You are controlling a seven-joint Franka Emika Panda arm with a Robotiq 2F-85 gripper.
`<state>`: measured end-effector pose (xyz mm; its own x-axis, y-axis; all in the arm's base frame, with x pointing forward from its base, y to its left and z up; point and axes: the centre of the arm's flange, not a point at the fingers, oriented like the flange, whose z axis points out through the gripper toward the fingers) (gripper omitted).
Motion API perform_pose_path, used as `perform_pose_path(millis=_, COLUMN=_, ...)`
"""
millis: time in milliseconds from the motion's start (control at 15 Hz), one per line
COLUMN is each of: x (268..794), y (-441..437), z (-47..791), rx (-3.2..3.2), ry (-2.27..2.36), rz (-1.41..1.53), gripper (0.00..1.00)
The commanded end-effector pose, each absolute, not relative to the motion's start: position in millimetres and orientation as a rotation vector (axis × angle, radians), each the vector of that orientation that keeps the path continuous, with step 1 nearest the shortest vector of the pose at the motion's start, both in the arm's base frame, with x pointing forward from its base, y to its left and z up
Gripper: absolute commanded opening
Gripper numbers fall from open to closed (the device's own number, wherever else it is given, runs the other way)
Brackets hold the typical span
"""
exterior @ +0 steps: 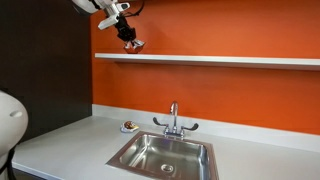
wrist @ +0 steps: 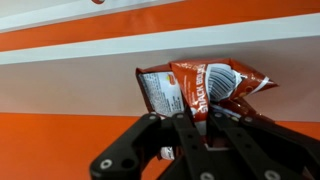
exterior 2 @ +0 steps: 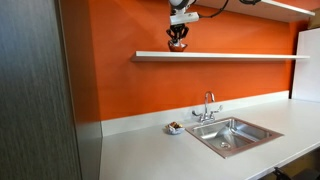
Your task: Put the packet on the shelf
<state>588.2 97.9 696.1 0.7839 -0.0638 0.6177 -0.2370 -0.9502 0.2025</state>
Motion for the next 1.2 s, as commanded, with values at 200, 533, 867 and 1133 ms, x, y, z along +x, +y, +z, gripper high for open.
perform_pose_path(millis=200, x=635.6, y=94.4, z=704.9, rx=2.703, ry=-0.235, rz=0.907, gripper=0.02)
perform_pose_path(millis=533, x=638.3, y=91.5, z=704.9, rx=2.691, ry=-0.253, rz=0.913, gripper=0.55)
perform_pose_path(millis=867, x=626.6, y=93.7, z=708.8, rx=2.686, ry=-0.261, rz=0.926, gripper=0.92)
perform_pose_path(millis=1133, x=614.8, y=96.8, z=714.1, rx=2.685, ry=-0.264, rz=0.933, gripper=1.00)
